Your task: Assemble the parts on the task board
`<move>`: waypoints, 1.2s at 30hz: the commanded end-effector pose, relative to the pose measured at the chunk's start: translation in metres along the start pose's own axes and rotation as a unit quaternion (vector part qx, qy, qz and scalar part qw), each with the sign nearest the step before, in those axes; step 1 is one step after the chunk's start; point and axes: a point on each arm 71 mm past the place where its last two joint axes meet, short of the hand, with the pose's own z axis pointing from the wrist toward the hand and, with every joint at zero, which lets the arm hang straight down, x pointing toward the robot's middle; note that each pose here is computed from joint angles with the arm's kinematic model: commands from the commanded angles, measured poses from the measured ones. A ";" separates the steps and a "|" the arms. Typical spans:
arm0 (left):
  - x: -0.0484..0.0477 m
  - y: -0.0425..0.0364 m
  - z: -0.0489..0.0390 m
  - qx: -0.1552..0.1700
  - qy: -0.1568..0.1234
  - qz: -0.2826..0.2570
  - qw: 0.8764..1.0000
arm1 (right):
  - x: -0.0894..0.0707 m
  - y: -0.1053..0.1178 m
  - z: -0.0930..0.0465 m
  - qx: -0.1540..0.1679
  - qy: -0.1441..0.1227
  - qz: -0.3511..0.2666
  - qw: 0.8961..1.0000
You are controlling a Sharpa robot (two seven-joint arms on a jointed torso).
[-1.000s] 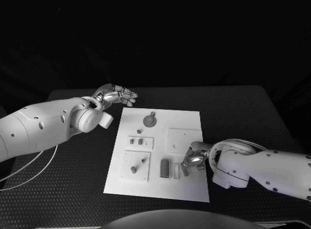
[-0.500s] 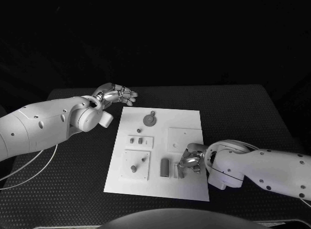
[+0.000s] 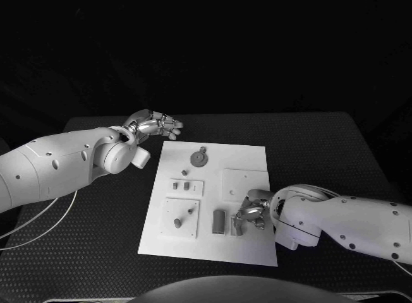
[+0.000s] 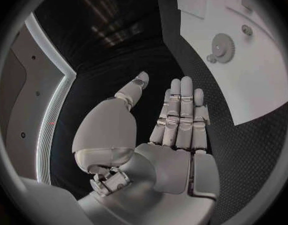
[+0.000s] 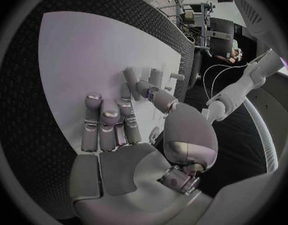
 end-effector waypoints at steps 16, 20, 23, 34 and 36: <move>0.0024 -0.0012 0.0005 0.003 0.009 -0.001 1.000 | 0.009 0.004 0.004 -0.005 0.032 -0.008 0.999; 0.0017 -0.0011 0.0002 0.002 0.009 -0.001 1.000 | 0.010 0.005 0.004 -0.007 0.038 -0.010 0.999; 0.0014 -0.0010 0.0000 0.002 0.008 -0.001 1.000 | 0.011 0.006 0.004 -0.010 0.045 -0.010 0.999; 0.0014 -0.0009 -0.0001 0.002 0.009 -0.001 1.000 | 0.015 0.010 0.002 -0.020 0.052 -0.014 0.998; 0.0014 -0.0009 -0.0001 0.002 0.009 -0.001 1.000 | 0.015 0.010 0.002 -0.021 0.050 -0.013 0.998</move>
